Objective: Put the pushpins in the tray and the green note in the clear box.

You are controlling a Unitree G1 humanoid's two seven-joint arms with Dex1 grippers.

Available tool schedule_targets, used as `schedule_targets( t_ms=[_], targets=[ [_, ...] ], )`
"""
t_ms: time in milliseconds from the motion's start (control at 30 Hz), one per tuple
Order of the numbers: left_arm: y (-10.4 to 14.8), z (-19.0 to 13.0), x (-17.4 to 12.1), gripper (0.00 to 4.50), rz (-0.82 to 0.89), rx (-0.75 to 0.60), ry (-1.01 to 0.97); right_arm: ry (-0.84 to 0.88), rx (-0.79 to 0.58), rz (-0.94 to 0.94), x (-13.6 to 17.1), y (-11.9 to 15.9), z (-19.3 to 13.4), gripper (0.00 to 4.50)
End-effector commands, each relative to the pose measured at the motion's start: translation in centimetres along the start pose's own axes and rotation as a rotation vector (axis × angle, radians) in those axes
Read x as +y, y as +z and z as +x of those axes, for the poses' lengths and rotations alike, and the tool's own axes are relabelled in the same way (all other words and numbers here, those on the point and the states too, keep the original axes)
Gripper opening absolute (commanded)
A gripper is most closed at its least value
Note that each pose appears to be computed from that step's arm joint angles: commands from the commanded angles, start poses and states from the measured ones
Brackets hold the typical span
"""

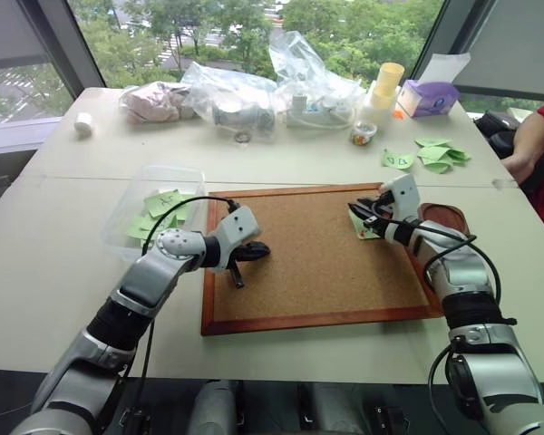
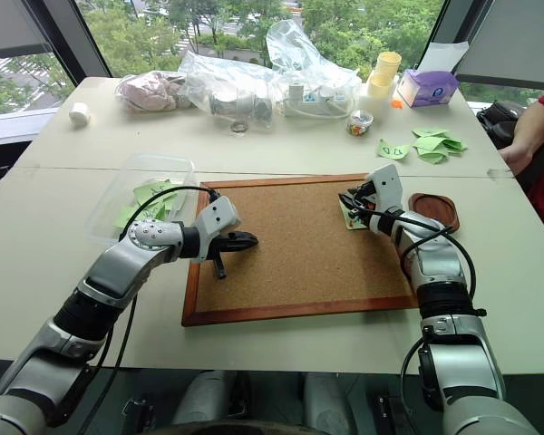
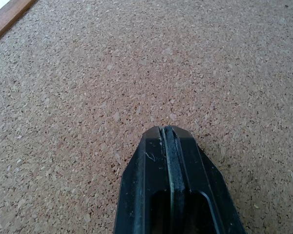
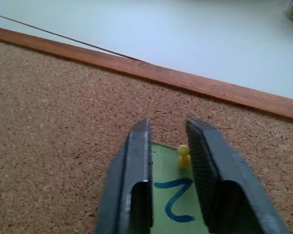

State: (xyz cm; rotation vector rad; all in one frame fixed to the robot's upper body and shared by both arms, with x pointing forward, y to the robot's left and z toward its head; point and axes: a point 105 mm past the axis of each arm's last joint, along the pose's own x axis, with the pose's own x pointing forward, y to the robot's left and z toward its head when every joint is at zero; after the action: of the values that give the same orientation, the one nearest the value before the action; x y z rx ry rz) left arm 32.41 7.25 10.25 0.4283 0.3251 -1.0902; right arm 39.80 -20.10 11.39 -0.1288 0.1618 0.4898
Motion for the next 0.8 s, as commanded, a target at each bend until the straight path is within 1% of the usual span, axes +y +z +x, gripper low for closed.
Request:
schedule_targets(
  t_ms=[33, 200, 400, 500, 733, 800],
  targets=[
    [-0.5, 0.5, -0.9, 0.00, -0.007, 0.019, -0.030, -0.010, -0.031, -0.014, -0.5, 1.1, 0.0, 0.02],
    [-0.3, 0.6, -1.0, 0.00, -0.010, 0.011, -0.038, -0.052, -0.103, -0.003, -1.1, 2.3, -0.4, 0.02],
    [-0.9, 0.7, -1.4, 0.00, 0.006, 0.040, -0.064, -0.101, -0.245, 0.000, -1.8, 5.2, -1.4, 0.02],
    [-0.9, 0.8, -1.5, 0.00, 0.007, 0.041, -0.070, -0.117, -0.264, 0.002, -2.0, 5.6, -1.8, 0.02],
    [-0.9, 0.9, -1.8, 0.00, 0.007, 0.041, -0.086, -0.159, -0.273, 0.039, -2.8, 5.7, -2.6, 0.02],
    [-0.9, 0.9, -1.7, 0.00, 0.009, 0.042, -0.083, -0.226, -0.280, 0.057, -4.0, 5.7, -3.6, 0.02]
  ],
)
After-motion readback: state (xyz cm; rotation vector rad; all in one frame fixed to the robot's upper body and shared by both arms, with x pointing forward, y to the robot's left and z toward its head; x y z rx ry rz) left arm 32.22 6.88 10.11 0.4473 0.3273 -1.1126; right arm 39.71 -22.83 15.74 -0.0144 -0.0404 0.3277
